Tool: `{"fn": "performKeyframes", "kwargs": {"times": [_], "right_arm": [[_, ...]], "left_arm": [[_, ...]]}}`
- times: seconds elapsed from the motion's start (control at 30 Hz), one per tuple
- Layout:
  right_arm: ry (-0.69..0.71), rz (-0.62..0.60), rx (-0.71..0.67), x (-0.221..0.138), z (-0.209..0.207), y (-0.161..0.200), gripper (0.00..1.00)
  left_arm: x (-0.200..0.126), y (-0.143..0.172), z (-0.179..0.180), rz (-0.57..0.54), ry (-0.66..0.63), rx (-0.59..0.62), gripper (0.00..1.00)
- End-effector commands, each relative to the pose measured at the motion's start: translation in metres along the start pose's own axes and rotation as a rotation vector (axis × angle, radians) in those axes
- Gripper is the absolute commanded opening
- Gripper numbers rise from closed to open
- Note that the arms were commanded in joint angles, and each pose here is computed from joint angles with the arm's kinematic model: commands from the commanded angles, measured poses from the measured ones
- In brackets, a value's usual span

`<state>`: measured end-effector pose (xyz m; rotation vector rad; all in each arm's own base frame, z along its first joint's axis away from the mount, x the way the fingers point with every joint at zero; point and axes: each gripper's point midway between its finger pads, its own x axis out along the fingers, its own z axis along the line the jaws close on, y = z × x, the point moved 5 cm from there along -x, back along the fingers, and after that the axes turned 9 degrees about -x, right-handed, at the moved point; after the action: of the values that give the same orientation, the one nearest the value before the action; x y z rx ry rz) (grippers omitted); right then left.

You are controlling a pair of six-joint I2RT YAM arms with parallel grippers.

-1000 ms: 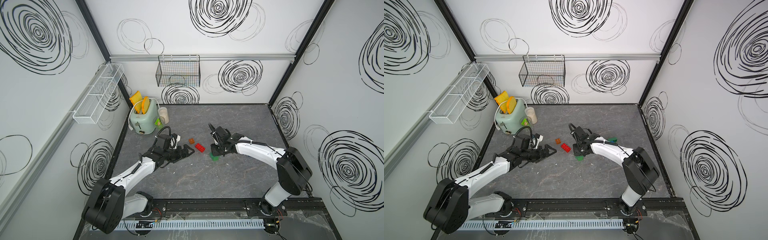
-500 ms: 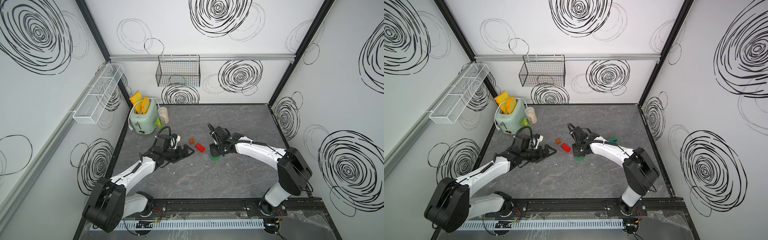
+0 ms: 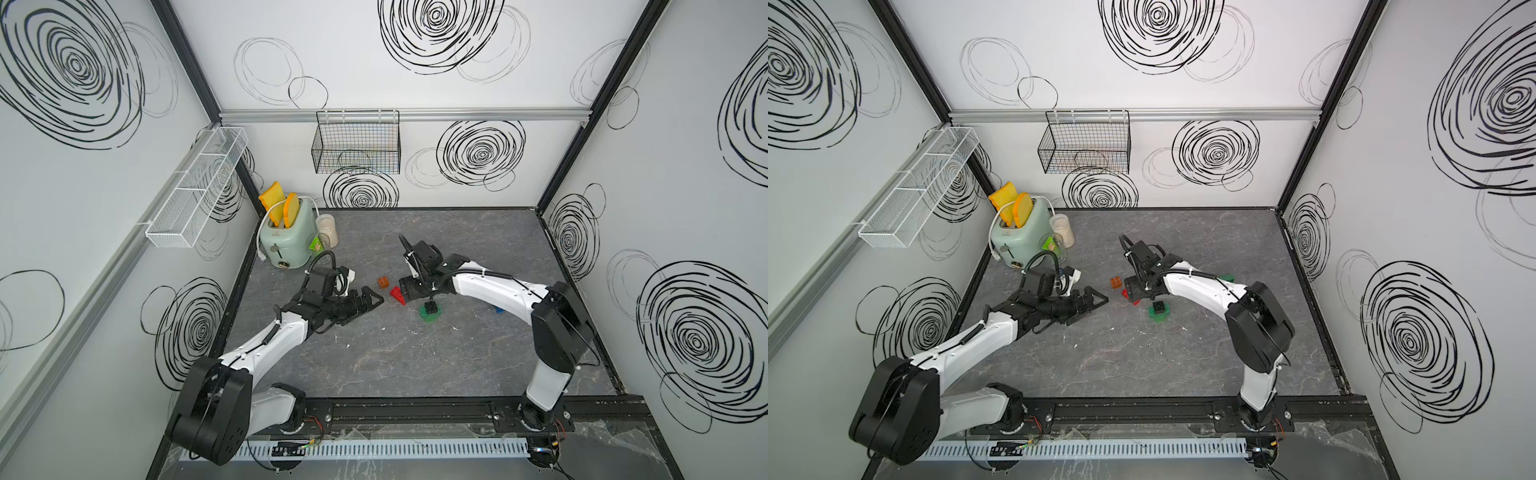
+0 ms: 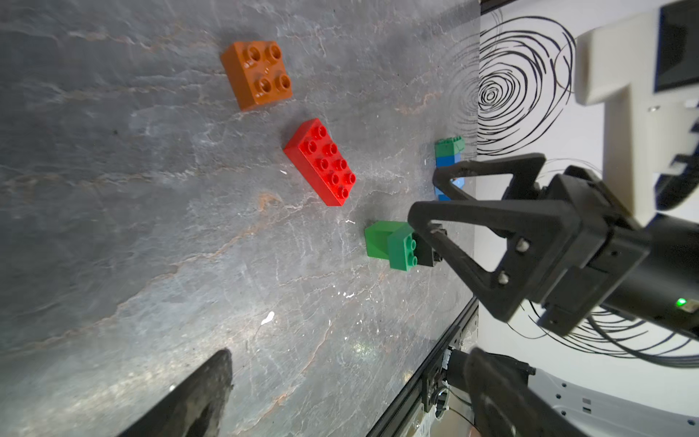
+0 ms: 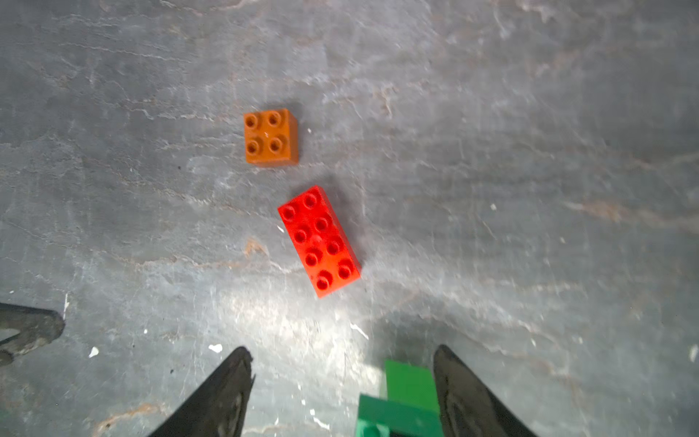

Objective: Assemble the letter f with lego
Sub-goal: Assemble the lego brick with the lego brick, then pick up the lego brick from the center of the board.

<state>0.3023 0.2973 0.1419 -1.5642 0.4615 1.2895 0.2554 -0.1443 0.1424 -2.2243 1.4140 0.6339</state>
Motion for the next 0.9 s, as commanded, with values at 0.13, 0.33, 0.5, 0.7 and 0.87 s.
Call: {"fn": "performKeyframes", "kwargs": {"times": [0.13,0.33,0.5,0.7,0.87], "right_arm": [[-0.068,-0.028,-0.133,0.046,0.029,-0.027,0.82],[-0.090,-0.059,-0.161,0.069,0.043,-0.035,0.80],[-0.070,-0.065,-0.154,0.084,0.046,-0.037,0.75],[-0.006,-0.061,-0.140,0.097,0.039,-0.042,0.69],[0.001,-0.059,-0.126,0.105,0.036,-0.046,0.63]], "left_arm": [[-0.025,-0.025,0.007,-0.109,0.023,-0.023,0.98],[-0.034,-0.032,0.018,-0.164,0.025,-0.053,0.98],[-0.034,-0.034,0.025,-0.163,0.027,-0.084,0.98],[-0.035,-0.035,0.027,-0.168,0.033,-0.095,0.98],[-0.034,-0.034,0.029,-0.164,0.037,-0.101,0.98]]}}
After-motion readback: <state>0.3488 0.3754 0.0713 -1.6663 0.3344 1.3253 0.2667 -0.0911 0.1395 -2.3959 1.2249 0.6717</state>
